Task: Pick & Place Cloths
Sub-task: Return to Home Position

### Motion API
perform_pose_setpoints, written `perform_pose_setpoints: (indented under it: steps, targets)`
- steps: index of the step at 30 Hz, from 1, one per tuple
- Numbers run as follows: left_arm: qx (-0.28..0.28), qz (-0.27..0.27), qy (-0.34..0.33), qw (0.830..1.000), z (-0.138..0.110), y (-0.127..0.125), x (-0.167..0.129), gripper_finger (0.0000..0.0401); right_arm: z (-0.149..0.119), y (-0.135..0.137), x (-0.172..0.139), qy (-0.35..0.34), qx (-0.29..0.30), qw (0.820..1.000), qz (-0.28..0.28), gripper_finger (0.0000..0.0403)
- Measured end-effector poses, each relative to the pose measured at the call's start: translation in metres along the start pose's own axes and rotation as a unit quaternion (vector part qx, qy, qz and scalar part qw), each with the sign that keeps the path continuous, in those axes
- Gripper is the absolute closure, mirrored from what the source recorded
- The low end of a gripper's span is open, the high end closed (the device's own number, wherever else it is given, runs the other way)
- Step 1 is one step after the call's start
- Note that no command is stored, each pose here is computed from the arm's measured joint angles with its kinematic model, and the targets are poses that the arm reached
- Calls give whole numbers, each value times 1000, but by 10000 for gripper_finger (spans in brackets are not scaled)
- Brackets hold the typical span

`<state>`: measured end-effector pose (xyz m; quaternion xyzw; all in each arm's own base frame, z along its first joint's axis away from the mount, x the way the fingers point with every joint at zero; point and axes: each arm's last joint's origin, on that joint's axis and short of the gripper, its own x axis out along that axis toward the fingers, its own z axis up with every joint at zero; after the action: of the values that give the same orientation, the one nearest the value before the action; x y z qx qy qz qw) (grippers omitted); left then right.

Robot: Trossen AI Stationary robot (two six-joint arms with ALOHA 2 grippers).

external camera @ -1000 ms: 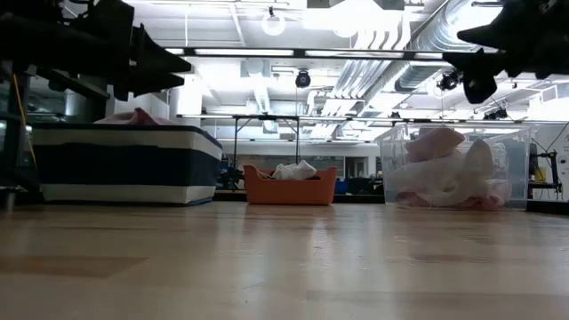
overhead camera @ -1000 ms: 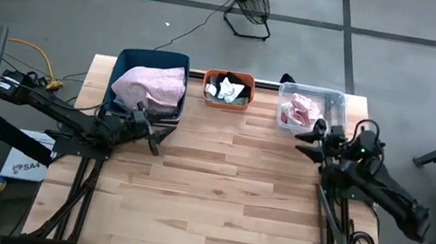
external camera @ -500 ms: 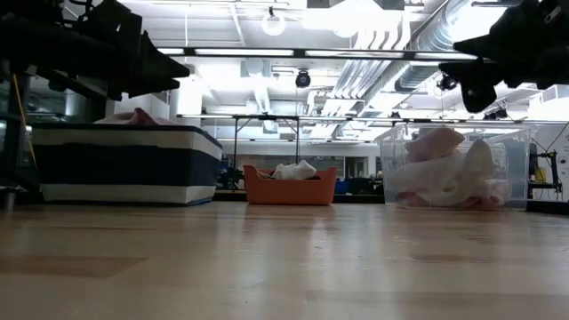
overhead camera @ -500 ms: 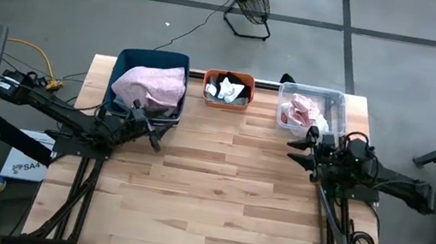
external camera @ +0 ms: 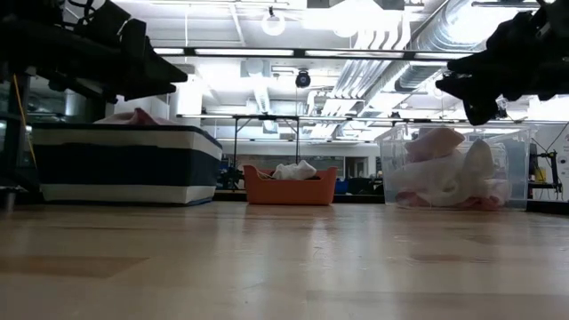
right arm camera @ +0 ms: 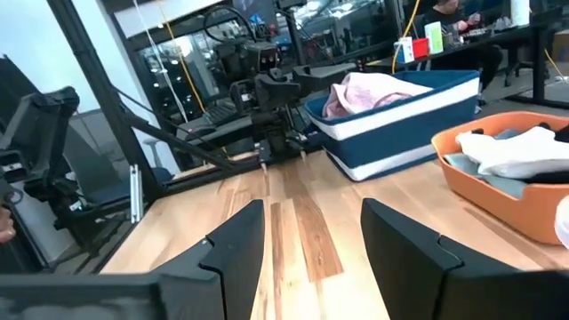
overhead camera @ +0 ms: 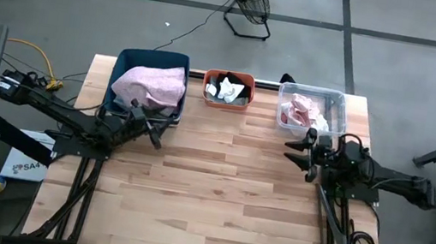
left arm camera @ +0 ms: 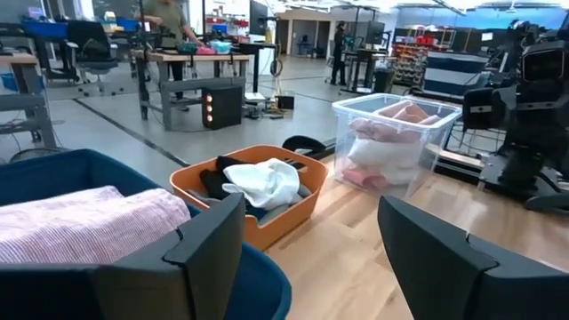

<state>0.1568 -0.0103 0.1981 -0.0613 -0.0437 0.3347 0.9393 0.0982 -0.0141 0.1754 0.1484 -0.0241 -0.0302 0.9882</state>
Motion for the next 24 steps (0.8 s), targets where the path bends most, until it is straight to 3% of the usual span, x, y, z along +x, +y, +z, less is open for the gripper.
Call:
perform_pose_setpoints:
  steps: [8, 13, 24]
  targets:
    - [-23, -1, -11, 1000, -10, 10, -7, 149, -1, 0, 0, 2, -2, 1000, -3, 223]
    - [-44, -33, -32, 998, -16, 19, -15, 149, -1, 0, 0, 2, 2, 1000, -3, 223]
    - [-14, -70, -49, 996, -7, 23, -21, 149, -2, -1, 0, 12, 7, 1000, -5, 223]
